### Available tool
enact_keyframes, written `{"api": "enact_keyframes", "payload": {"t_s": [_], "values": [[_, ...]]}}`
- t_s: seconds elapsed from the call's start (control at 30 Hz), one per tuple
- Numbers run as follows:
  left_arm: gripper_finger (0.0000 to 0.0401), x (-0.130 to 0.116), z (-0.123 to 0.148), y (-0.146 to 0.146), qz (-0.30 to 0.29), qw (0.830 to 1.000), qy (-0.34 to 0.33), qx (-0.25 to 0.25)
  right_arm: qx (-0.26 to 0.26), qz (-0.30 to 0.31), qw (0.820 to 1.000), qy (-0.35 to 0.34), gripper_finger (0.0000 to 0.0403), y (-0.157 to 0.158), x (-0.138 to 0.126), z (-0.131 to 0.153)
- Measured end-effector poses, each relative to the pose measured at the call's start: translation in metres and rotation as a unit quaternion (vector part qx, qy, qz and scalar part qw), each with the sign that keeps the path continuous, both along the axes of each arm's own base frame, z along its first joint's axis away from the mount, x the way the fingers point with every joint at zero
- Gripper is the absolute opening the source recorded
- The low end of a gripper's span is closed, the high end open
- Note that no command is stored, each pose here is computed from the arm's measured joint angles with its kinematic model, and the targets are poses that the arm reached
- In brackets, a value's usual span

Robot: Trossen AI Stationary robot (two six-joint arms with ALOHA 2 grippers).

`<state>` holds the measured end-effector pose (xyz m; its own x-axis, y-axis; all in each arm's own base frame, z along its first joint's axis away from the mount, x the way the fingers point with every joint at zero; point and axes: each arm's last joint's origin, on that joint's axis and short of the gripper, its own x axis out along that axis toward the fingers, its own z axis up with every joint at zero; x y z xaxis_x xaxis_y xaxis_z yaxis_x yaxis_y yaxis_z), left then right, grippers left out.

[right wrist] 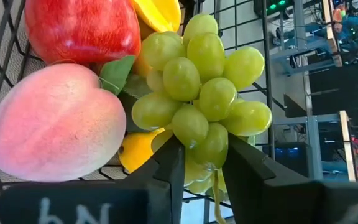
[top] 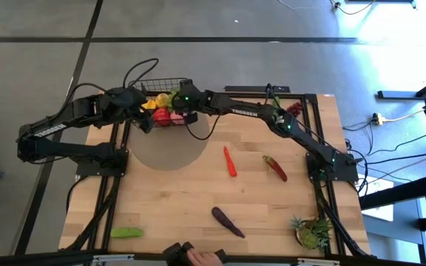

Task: Build produce basket
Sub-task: Put the green grapes into the black wire basket, then put the red grapes into the black wire basket

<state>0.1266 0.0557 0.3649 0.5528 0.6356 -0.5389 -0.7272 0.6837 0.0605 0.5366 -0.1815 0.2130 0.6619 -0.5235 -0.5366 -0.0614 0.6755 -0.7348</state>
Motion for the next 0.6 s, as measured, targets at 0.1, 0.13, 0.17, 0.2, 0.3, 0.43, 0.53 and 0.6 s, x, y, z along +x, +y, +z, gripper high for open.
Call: {"api": "enact_keyframes", "payload": {"t_s": [0.1, 0.13, 0.17, 0.2, 0.3, 0.43, 0.53, 0.6], "values": [[0.0225, 0.0000, 0.0000, 0.0000, 0.000, 1.000, 0.000, 0.000, 0.008, -0.006, 1.000, -0.007, 0.0098, -0.0008, -0.0002, 0.0000], [0.0225, 0.0000, 0.0000, 0.0000, 0.000, 1.000, 0.000, 0.000, 0.009, -0.006, 1.000, -0.007, 0.0103, -0.0008, -0.0002, 0.0000], [0.0225, 0.0000, 0.0000, 0.0000, 0.000, 1.000, 0.000, 0.000, 0.009, -0.006, 1.000, -0.007, 0.0108, -0.0007, -0.0002, 0.0000], [0.0225, 0.0000, 0.0000, 0.0000, 0.000, 1.000, 0.000, 0.000, 0.009, -0.006, 1.000, -0.007, 0.0114, -0.0007, -0.0002, 0.0000], [0.0225, 0.0000, 0.0000, 0.0000, 0.000, 1.000, 0.000, 0.000, 0.014, -0.010, 1.000, -0.014, 0.0129, -0.0008, 0.0001, 0.0005], [0.0225, 0.0000, 0.0000, 0.0000, 0.001, 1.000, -0.001, -0.001, -0.001, -0.025, 1.000, -0.009, 0.0139, -0.0014, -0.0005, 0.0009], [0.0225, 0.0001, 0.0000, -0.0001, -0.001, 1.000, -0.002, -0.002, -0.027, -0.030, 0.999, 0.007, 0.0141, -0.0006, -0.0007, 0.0018], [0.0225, 0.0003, -0.0001, -0.0004, -0.005, 1.000, -0.003, -0.006, -0.037, -0.042, 0.998, 0.008, 0.0141, 0.0023, 0.0000, 0.0058]]}}
